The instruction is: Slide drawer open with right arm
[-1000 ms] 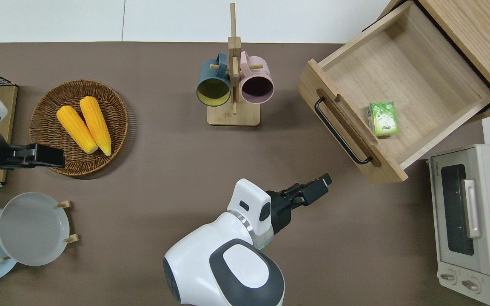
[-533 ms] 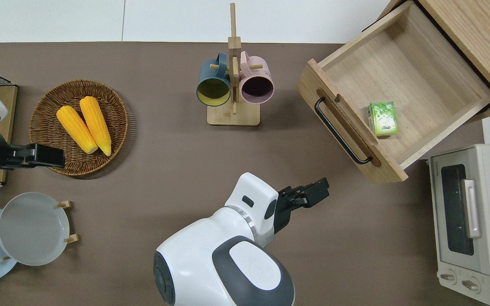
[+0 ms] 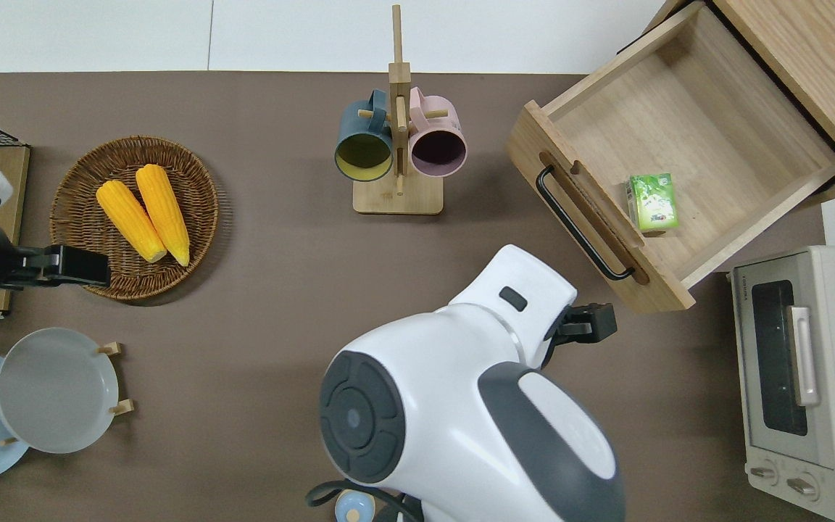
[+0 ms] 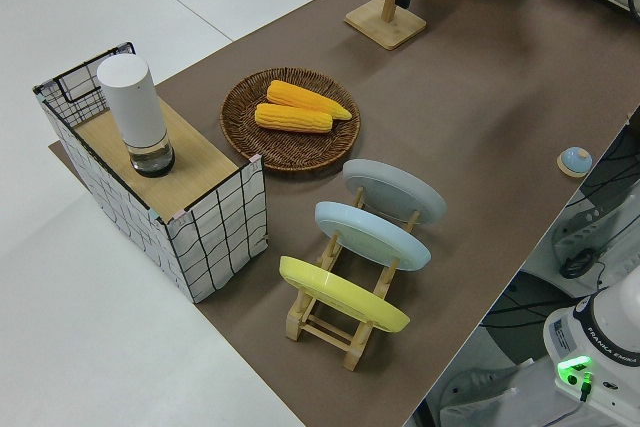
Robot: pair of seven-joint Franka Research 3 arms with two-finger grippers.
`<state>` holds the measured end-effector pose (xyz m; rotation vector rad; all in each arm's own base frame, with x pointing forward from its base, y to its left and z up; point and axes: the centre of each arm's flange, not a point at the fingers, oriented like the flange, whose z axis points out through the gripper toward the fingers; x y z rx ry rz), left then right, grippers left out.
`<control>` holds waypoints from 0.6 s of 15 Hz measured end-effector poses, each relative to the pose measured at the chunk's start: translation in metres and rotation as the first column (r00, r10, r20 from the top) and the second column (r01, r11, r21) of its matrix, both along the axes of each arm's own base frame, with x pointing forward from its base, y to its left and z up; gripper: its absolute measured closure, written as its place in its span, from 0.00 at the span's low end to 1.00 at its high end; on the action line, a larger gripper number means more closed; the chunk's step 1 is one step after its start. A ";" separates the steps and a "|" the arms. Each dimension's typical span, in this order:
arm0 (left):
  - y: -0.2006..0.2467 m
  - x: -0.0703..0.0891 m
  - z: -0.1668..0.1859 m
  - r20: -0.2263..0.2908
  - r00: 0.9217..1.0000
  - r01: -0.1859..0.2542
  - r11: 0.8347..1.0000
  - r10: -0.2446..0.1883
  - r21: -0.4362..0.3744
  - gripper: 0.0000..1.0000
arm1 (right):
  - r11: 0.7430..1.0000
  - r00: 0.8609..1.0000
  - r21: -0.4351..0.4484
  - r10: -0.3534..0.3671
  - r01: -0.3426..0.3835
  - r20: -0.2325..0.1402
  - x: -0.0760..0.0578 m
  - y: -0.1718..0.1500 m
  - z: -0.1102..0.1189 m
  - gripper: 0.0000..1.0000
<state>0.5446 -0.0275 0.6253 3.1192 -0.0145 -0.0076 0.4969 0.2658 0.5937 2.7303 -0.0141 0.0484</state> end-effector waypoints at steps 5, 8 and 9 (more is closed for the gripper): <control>0.000 0.000 0.000 0.000 1.000 0.000 1.000 0.000 0.000 0.00 | 0.981 0.997 0.181 -0.066 0.073 -0.047 0.010 -0.074 0.041 0.01; 0.000 0.000 0.000 0.000 1.000 0.000 1.000 0.000 0.000 0.00 | 0.966 0.994 0.240 -0.084 0.099 -0.069 0.015 -0.102 0.047 0.01; 0.000 0.000 0.000 0.000 1.000 0.000 1.000 0.000 0.000 0.00 | 0.961 0.993 0.255 -0.090 0.106 -0.076 0.018 -0.112 0.048 0.01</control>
